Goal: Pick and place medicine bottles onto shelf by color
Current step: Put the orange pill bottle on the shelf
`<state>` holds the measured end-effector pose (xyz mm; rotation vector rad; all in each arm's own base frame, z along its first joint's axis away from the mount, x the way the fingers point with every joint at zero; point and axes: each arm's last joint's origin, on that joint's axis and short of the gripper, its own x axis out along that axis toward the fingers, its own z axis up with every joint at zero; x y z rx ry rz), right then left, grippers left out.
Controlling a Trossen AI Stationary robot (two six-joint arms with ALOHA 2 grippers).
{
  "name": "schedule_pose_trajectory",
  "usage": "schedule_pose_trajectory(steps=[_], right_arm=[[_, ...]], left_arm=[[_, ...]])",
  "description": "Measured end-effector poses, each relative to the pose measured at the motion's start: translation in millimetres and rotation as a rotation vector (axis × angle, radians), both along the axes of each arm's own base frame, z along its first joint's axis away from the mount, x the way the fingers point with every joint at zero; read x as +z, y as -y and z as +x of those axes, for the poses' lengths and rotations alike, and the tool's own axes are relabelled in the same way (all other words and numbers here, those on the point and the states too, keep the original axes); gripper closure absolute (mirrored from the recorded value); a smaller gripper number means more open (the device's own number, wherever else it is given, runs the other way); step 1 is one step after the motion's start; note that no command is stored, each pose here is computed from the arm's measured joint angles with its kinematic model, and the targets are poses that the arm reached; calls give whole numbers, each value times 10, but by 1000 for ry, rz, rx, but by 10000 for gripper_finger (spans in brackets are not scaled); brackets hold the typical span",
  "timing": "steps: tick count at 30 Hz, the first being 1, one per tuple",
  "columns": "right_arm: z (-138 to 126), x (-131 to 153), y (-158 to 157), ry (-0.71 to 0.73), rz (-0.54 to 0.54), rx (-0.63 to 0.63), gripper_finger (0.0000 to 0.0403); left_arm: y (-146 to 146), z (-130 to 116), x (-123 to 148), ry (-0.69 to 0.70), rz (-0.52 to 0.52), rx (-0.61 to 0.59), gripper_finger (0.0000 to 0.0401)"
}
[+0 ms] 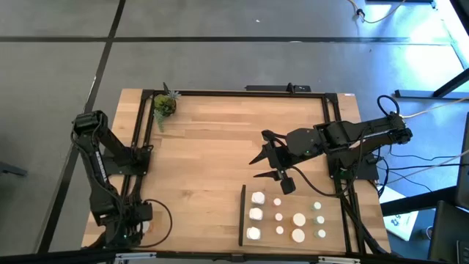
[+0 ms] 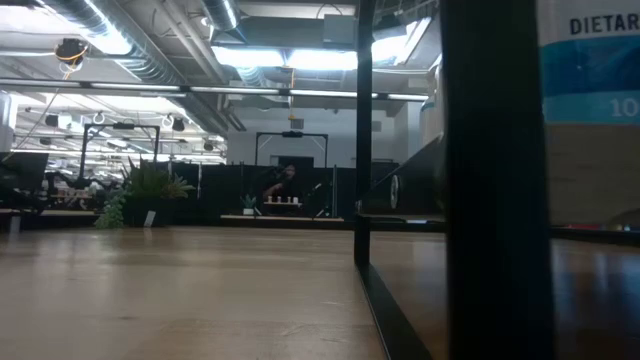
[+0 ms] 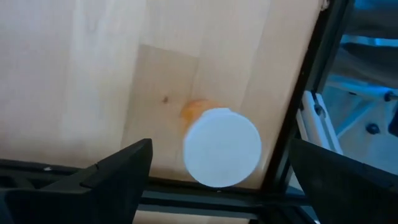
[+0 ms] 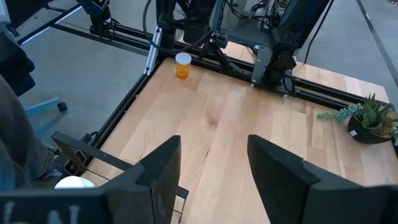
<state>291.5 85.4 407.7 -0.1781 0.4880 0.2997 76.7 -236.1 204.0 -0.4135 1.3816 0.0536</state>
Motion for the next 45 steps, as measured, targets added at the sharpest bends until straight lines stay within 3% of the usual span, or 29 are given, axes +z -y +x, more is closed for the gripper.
schedule_pose_trajectory(steps=[12,21,25,45], right_arm=[[0,0,1,0,0,0,215],[0,0,1,0,0,0,215],[0,0,1,0,0,0,215],[0,0,0,0,0,0,215]], left_arm=[[-32,-21,-205,-24,-43,-11,30],[-105,-41,-324,-29,-11,5,30],[-113,-41,-333,-33,-12,45,30],[-96,-36,-328,-18,-25,19,30]])
